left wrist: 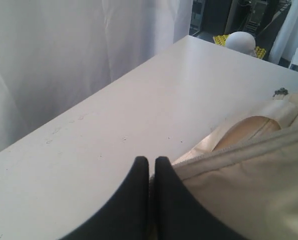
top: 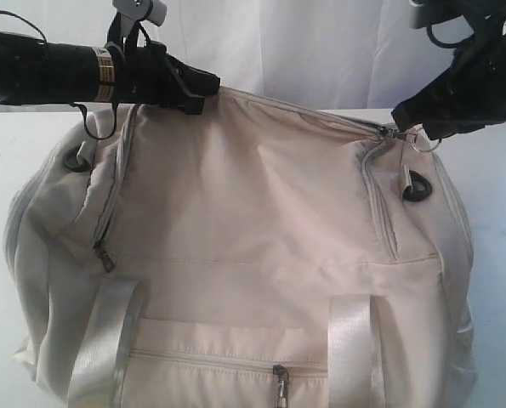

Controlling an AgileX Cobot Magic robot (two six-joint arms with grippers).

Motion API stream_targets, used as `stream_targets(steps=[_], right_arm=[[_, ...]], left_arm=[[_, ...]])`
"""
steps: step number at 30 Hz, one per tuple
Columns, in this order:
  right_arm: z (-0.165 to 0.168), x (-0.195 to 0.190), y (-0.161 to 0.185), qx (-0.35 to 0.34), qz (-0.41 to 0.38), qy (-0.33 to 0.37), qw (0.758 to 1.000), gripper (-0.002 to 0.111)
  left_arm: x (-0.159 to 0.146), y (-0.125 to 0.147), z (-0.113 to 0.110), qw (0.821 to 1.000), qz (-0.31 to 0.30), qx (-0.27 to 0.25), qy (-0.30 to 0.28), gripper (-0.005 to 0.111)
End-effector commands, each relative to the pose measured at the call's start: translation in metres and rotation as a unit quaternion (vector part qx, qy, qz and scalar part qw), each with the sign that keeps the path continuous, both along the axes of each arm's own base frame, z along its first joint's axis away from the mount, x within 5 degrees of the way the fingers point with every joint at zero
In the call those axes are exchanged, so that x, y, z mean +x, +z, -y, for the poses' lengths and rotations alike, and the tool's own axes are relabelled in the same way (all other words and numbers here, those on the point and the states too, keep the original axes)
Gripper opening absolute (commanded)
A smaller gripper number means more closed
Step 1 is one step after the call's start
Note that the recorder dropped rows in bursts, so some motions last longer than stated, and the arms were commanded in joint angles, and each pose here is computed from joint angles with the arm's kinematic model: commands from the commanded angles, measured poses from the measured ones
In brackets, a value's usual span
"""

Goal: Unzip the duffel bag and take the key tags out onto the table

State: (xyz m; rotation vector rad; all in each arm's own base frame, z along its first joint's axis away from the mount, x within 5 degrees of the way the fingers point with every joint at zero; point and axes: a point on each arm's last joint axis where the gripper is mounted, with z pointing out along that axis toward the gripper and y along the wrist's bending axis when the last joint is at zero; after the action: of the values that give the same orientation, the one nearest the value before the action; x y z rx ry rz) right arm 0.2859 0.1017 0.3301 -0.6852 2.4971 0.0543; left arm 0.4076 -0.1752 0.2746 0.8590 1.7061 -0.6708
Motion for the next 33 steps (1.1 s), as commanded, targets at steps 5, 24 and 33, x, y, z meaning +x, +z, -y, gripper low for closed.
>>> stream_targets(steps=[5, 24, 33], right_arm=[[0.021, -0.024, -0.006, -0.076, -0.121, -0.006, 0.99, 0.0], [0.005, -0.056, -0.032, 0.029, -0.198, 0.056, 0.978, 0.0], [0.013, -0.103, -0.011, 0.083, -0.159, 0.065, 0.982, 0.0]], left_arm=[[0.02, 0.007, -0.035, 0.988, 0.005, 0.015, 0.155, 0.0], [0.022, 0.009, -0.037, 0.985, 0.002, -0.001, 0.172, 0.0], [0.022, 0.009, -0.037, 0.985, 0.0, -0.005, 0.174, 0.0]])
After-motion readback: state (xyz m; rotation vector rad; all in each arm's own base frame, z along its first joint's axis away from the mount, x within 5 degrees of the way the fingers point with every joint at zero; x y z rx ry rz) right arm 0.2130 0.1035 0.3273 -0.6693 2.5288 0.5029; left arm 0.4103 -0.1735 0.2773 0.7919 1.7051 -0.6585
